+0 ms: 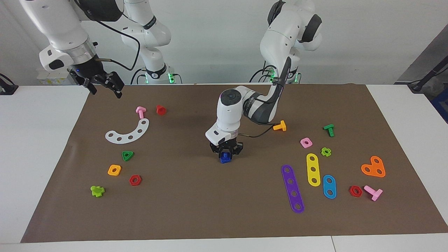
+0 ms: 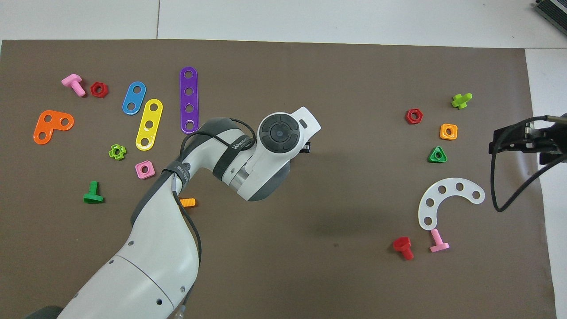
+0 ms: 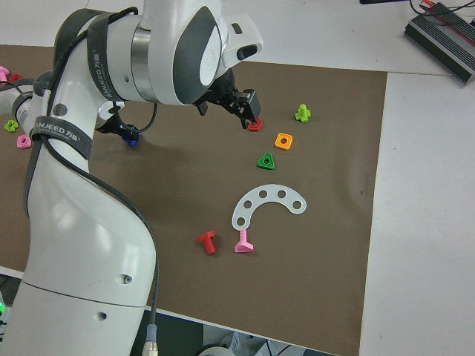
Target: Unscrew and place screws in storage area
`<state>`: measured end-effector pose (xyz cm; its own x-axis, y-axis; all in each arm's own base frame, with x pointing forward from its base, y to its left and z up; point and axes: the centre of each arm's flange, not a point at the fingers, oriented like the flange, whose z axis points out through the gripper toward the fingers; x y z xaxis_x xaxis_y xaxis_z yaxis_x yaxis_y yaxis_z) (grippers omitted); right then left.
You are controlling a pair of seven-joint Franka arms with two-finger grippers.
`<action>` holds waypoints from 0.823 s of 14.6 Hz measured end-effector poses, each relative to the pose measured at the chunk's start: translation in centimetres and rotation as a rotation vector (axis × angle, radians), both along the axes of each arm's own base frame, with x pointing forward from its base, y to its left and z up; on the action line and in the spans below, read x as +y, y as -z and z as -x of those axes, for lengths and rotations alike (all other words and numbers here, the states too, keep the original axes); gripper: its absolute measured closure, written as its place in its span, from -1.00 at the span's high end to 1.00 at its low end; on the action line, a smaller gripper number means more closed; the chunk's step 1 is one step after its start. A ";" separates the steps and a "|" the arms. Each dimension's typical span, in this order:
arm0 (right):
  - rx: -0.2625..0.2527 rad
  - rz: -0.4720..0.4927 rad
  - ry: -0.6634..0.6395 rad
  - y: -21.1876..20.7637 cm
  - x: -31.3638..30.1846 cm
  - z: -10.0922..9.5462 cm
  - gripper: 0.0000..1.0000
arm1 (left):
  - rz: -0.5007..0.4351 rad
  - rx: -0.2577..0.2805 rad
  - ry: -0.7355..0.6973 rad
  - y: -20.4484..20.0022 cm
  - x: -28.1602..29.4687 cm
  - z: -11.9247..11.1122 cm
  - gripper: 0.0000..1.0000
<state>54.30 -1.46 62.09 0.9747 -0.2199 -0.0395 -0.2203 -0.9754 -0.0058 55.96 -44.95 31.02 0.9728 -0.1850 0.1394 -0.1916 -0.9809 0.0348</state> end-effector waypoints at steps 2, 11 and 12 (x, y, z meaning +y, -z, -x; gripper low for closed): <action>0.000 0.000 0.000 0.0 0.0 0.0 1.00 | 0.000 0.000 0.000 0.0 0.0 0.0 -0.07; 0.000 0.000 0.000 0.0 0.0 0.0 1.00 | -0.022 0.022 -0.016 -1.9 0.1 -0.7 -0.07; 0.000 0.000 0.000 0.0 0.0 0.0 1.00 | -0.021 0.025 -0.022 -2.7 0.1 -1.0 -0.07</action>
<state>54.30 -1.46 62.09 0.9747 -0.2199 -0.0395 -0.2203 -0.9754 -0.0058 56.94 -44.88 33.73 0.9798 -0.1659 0.1114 -0.1690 -0.9854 0.0191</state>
